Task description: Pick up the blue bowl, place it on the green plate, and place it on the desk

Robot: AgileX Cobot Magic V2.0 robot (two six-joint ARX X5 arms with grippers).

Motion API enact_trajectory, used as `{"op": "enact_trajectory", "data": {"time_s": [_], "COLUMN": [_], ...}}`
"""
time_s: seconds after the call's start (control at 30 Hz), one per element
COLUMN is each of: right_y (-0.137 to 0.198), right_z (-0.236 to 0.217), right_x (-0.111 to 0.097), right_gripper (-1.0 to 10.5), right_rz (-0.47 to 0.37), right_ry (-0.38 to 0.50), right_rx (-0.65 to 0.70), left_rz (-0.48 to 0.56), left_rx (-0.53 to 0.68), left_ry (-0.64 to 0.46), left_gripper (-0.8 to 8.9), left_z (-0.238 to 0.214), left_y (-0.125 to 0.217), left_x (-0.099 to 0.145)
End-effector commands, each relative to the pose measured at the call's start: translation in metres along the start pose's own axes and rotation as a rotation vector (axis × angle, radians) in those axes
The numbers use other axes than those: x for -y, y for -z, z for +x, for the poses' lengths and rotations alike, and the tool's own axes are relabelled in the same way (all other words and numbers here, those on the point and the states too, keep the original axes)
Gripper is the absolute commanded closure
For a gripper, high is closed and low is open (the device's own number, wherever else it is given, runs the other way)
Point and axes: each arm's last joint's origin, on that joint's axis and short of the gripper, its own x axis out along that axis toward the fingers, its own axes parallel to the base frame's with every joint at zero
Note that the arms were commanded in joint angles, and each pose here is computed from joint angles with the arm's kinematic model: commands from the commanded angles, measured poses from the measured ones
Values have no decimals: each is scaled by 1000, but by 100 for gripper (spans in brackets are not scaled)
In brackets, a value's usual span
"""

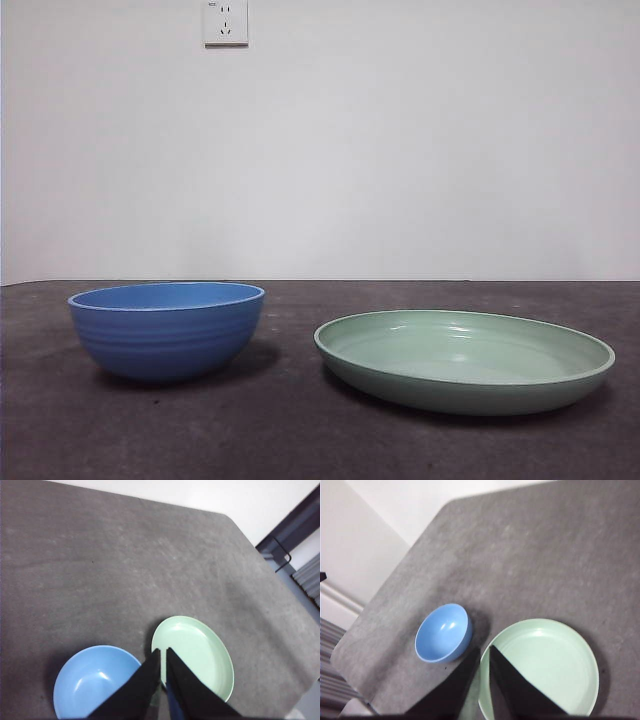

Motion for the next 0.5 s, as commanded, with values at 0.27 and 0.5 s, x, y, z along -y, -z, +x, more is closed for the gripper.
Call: {"op": "enact_trajectory", "data": {"time_s": [0.27,0.5], "right_y": [-4,-3], "right_z": [1,1], "right_x": [0,0], "right_gripper": [915,390], "right_rz": [-100,-90], "right_ry": [5,7], "right_rx": [-3,-13], "left_rz": [17,19], "left_rx": [-36,-33], "left_ry": [14,15], "left_gripper": [781,345], "left_z": [3,3], "left_y": [-2,-2], "left_x": [0,0]}}
